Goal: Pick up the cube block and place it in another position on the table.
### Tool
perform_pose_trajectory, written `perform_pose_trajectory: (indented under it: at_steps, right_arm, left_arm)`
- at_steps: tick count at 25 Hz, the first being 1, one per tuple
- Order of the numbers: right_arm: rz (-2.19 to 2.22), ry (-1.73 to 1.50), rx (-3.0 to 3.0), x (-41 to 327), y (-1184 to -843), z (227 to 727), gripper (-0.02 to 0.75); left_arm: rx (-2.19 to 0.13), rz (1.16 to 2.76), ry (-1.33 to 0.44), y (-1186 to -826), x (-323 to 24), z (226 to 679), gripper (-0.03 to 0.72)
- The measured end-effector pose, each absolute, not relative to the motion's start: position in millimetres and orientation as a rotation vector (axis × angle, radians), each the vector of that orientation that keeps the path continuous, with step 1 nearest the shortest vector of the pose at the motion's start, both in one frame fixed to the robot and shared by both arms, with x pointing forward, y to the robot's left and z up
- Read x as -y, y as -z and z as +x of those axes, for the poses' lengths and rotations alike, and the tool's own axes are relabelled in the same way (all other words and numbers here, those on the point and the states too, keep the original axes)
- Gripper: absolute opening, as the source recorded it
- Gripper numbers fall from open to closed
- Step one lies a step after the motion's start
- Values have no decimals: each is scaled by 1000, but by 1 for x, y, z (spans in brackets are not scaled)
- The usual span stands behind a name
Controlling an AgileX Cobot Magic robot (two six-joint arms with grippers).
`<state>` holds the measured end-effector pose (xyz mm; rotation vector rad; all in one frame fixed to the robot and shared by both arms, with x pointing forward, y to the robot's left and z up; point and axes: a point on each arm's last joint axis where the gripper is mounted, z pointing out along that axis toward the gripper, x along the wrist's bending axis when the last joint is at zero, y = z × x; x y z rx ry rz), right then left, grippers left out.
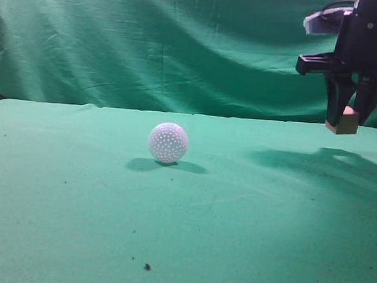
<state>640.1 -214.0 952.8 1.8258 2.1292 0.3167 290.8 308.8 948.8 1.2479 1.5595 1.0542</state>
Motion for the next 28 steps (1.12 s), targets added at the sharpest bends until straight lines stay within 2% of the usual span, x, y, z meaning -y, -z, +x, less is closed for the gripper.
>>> perform_pose_trajectory:
  at_steps: [4, 9, 10, 13, 17, 20, 24, 28]
  right_arm:
    - [1849, -288, -2145, 213, -941, 641, 228]
    - [1907, -262, -2143, 212, -954, 643, 508]
    - [1914, -256, -2140, 212, -963, 643, 543]
    - [1933, -272, -2117, 213, -998, 639, 538]
    - [1955, -374, -2072, 217, -1061, 611, 143]
    - [1940, -475, -2031, 223, -1109, 581, 0]
    - [1899, -600, -1969, 234, -1167, 530, 0]
    - [1850, -704, -1911, 248, -1193, 473, 0]
  left_arm:
    - [-1560, 1248, -1054, -949, -309, 291, 262]
    - [-1560, 1248, -1054, -949, -309, 291, 262]
    - [-1560, 1248, -1054, -949, -309, 291, 262]
    - [-1560, 1248, -1054, -949, -309, 291, 262]
    - [-1560, 1248, -1054, -949, -309, 291, 262]
    - [-1560, 1248, -1054, -949, -309, 291, 262]
    - [-1560, 1248, -1054, -949, -309, 291, 262]
    - [-1560, 1248, -1054, -949, -309, 291, 262]
